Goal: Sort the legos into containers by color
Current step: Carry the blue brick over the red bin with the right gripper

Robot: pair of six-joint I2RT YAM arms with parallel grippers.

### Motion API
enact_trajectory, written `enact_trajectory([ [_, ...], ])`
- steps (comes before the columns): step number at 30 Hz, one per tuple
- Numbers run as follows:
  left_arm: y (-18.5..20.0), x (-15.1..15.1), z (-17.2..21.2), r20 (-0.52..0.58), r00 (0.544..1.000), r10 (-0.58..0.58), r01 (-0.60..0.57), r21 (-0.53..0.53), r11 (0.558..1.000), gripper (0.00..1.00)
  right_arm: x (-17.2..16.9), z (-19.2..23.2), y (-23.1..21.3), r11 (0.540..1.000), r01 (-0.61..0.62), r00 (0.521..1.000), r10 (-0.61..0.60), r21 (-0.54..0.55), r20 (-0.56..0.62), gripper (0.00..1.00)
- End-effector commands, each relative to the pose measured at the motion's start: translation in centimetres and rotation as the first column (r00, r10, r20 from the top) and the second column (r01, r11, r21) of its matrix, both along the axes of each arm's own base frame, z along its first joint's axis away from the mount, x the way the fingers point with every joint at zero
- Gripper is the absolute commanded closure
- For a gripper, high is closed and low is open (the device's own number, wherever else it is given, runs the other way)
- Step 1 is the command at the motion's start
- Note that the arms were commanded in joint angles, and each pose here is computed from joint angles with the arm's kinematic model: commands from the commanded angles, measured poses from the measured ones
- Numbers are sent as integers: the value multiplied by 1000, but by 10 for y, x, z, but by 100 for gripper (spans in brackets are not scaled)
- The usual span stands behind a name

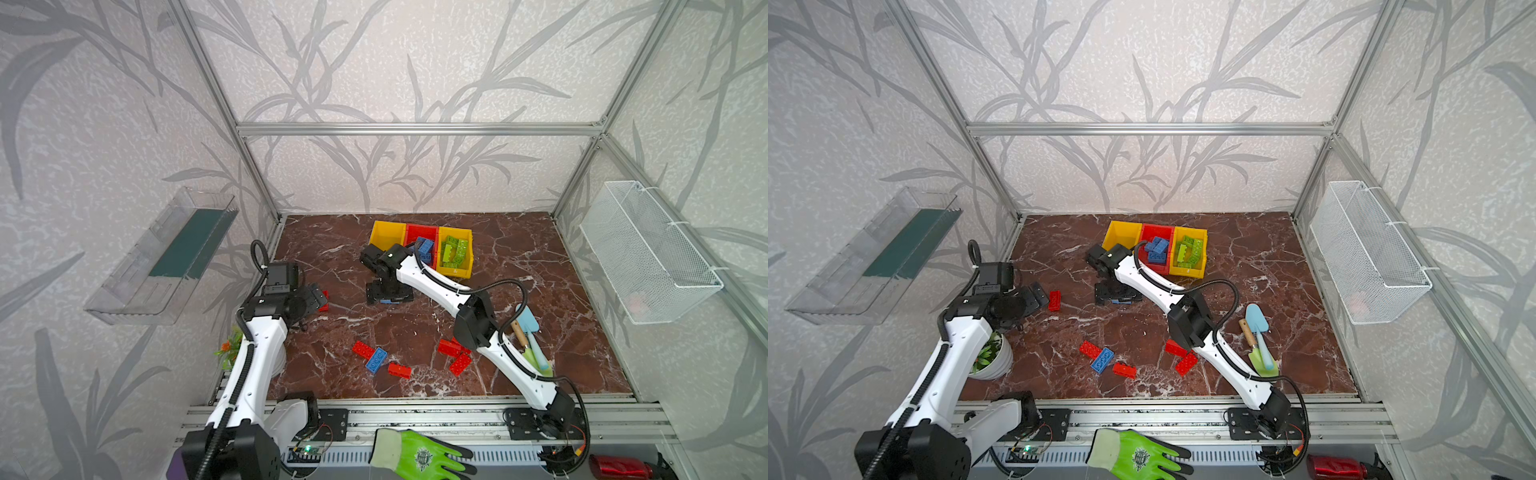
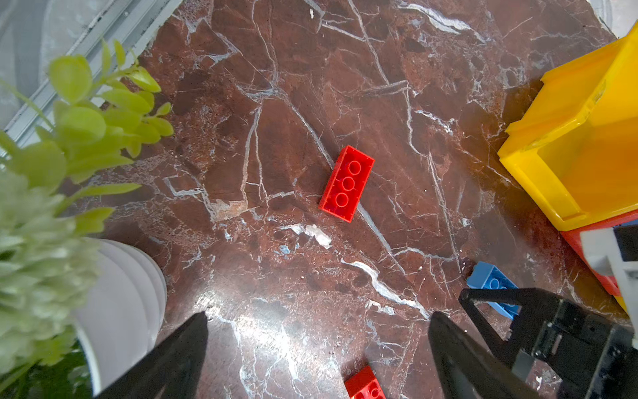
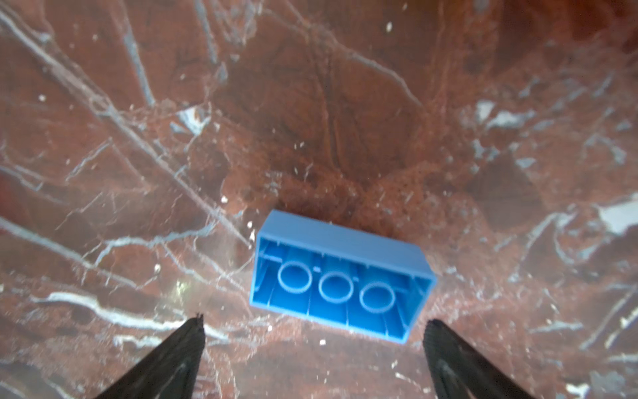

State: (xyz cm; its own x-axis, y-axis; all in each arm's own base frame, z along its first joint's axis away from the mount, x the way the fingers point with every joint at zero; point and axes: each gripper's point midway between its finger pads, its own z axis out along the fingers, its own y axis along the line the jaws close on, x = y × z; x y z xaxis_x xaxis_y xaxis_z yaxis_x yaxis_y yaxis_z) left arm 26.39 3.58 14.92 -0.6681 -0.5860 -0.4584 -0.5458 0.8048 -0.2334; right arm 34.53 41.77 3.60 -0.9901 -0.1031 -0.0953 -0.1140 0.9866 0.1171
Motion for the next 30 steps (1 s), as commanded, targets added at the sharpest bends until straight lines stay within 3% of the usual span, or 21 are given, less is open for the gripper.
enact_trajectory([
  [1,1,-4,-1,-8,1000,-3,3,-2,1000,1,11,-13,-3,999,32,999,-31,-28,36,1],
  [7,5,-7,6,-5,1000,10,-10,14,1000,1,19,-25,3,999,44,997,-43,-14,56,3],
  [11,9,-10,9,-7,1000,21,-21,25,999,1,18,-29,-1,999,44,998,-43,-26,43,10],
  [15,9,-8,8,-3,1000,28,-28,16,999,1,16,-25,-12,997,25,999,-23,-69,38,34],
  [17,8,-6,6,-2,1000,30,-30,7,1000,1,14,-22,-17,997,15,999,-12,-78,30,41],
  [22,2,3,5,13,1000,21,-20,-34,999,1,21,8,-25,999,-6,999,8,-46,47,42],
  [30,-21,29,12,45,998,-46,53,-164,985,1,71,78,-59,1000,-12,975,14,-11,224,42],
])
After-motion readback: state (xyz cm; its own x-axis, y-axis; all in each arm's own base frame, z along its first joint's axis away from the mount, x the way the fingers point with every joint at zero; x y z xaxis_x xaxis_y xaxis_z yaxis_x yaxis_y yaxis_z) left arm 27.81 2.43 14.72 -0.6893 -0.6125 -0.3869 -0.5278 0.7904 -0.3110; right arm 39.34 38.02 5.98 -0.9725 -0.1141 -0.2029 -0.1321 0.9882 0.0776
